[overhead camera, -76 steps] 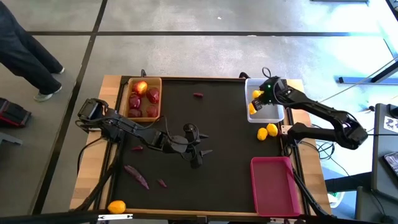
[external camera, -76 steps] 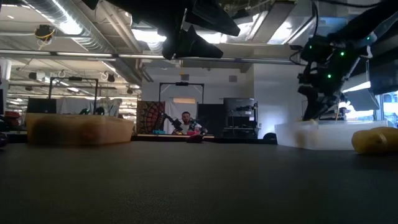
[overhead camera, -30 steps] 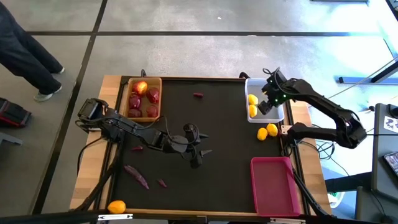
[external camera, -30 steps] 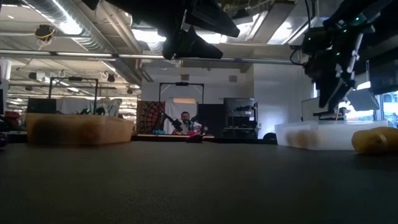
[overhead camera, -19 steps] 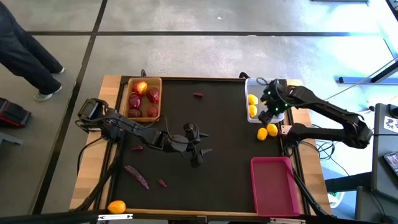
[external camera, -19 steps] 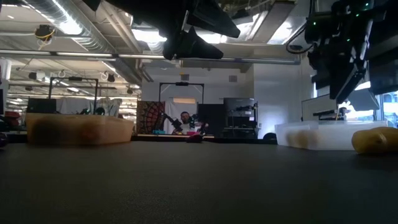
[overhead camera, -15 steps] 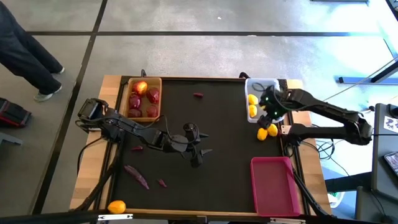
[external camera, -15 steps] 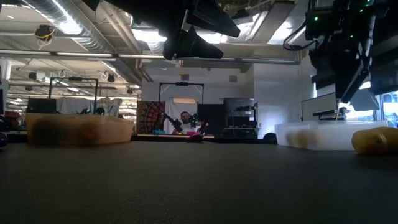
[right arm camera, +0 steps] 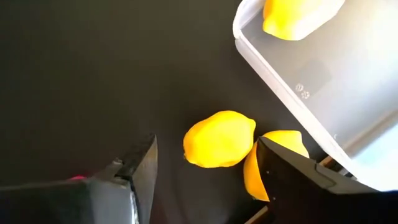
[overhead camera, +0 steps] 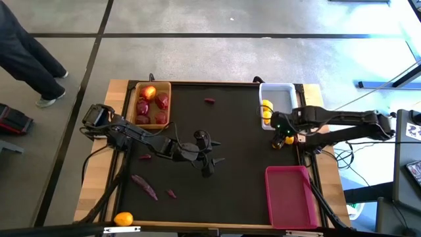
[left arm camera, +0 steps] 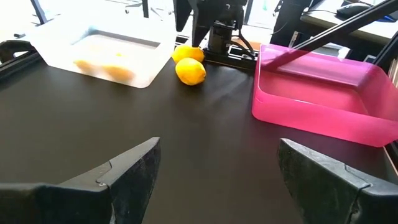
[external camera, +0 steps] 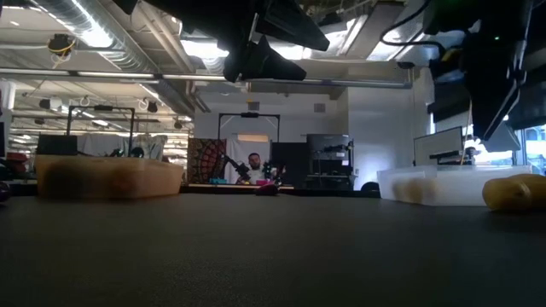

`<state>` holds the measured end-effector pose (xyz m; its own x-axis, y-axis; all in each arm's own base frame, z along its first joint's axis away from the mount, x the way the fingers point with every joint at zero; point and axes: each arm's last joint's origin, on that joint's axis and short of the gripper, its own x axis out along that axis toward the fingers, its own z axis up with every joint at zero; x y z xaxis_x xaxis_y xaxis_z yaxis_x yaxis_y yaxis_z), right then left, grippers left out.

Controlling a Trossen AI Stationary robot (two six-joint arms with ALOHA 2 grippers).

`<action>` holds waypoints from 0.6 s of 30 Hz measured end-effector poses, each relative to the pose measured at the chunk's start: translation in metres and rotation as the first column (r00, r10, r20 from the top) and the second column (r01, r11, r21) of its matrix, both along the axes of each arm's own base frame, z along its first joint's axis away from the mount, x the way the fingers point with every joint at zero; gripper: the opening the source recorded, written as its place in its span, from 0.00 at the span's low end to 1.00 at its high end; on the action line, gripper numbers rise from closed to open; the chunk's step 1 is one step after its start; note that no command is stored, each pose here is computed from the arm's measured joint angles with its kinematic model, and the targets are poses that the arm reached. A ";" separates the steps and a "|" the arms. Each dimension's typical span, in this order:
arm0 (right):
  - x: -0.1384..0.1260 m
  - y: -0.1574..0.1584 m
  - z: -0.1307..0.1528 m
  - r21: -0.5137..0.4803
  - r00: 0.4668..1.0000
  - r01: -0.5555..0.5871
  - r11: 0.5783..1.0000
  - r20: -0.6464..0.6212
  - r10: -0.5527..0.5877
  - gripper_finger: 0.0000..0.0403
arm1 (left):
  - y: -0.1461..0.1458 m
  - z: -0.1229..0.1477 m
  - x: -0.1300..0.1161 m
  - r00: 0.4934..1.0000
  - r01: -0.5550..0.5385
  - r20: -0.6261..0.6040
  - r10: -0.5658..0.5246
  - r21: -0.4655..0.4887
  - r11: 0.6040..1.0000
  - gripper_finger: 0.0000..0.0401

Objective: Sort produce into baskets
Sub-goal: Put the lemon into the white bin

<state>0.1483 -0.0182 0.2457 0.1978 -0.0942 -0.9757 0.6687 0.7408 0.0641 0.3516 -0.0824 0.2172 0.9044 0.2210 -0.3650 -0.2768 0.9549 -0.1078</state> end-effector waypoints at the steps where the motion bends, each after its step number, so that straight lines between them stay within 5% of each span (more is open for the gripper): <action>1: 0.001 0.002 -0.001 -0.008 1.000 -0.001 1.000 -0.007 0.001 0.58 | 0.000 0.000 0.000 1.000 0.000 0.000 0.000 0.000 1.000 0.79; 18: 0.016 0.012 -0.045 -0.055 0.986 0.004 0.999 -0.165 -0.013 0.58 | -0.002 -0.001 -0.001 1.000 0.008 -0.007 -0.008 0.005 1.000 0.79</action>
<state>0.1646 -0.0064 0.2006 0.0332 -0.1485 -0.9884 0.6728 0.7346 -0.0878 0.3508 -0.0845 0.2166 0.9035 0.2161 -0.3702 -0.2703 0.9575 -0.1008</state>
